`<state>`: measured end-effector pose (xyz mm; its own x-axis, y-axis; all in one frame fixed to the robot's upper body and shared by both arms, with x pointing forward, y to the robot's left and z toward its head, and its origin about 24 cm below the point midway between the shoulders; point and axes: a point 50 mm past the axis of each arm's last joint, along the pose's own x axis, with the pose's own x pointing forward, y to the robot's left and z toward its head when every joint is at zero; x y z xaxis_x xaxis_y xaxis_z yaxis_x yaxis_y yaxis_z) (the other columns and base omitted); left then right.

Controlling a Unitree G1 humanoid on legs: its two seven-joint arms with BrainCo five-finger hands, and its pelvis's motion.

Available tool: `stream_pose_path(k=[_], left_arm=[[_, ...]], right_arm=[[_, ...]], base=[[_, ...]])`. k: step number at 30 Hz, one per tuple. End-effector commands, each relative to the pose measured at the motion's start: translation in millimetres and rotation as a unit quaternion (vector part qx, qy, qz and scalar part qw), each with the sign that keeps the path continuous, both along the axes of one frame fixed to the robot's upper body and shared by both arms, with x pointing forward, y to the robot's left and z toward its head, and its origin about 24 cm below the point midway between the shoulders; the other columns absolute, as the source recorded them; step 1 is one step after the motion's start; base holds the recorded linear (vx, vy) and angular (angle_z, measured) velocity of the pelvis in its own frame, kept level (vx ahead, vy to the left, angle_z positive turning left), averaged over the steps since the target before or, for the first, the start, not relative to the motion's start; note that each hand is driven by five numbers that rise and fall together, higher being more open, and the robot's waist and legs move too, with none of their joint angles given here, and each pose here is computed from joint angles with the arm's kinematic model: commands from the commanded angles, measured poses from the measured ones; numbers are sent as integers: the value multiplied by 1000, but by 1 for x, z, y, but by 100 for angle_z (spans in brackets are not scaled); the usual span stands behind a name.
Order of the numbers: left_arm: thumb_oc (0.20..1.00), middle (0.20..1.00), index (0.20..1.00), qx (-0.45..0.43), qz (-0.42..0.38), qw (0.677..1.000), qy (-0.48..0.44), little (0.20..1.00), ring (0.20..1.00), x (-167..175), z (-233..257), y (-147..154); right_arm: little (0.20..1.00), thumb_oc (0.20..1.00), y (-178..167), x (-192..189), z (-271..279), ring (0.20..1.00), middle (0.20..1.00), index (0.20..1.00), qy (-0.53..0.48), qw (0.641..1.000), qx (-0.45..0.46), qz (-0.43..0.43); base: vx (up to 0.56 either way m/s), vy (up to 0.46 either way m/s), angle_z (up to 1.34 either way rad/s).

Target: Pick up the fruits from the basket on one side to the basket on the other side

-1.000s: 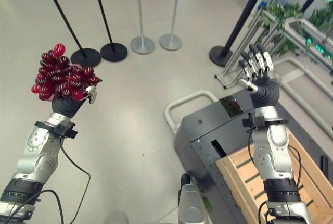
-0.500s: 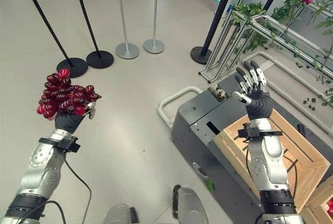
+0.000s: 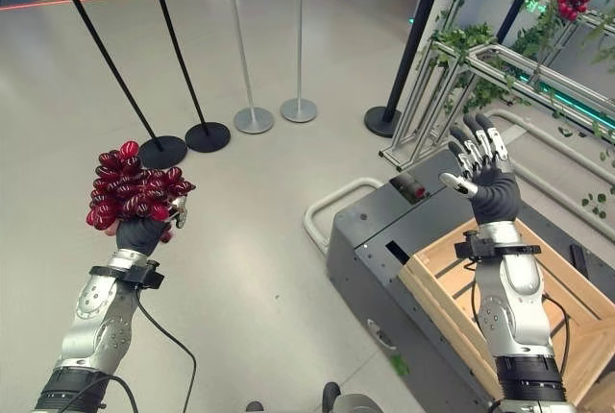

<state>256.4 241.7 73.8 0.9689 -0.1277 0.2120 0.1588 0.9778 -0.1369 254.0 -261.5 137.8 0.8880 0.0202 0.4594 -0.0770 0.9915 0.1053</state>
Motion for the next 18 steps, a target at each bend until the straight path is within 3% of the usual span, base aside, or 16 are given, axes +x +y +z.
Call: stream_pose_path(k=[1, 8, 18], left_arm=[[200, 200, 200, 43, 7, 996, -80, 200, 200, 0, 33, 9], [200, 200, 200, 41, 16, 996, -77, 200, 200, -5, 31, 12], [200, 200, 200, 29, 9, 995, -100, 200, 200, -1, 40, 6]], right_arm=[[1000, 1000, -3, 0, 20, 1000, 1000, 1000, -46, 999, -22, 3], [1000, 1000, 1, 2, 26, 1000, 1000, 1000, -55, 998, -30, 24], [1000, 1000, -5, 0, 41, 1000, 1000, 1000, -81, 995, -51, 5]], base=[[-14, -94, 27], [-43, -103, 42], [-151, -7, 87]])
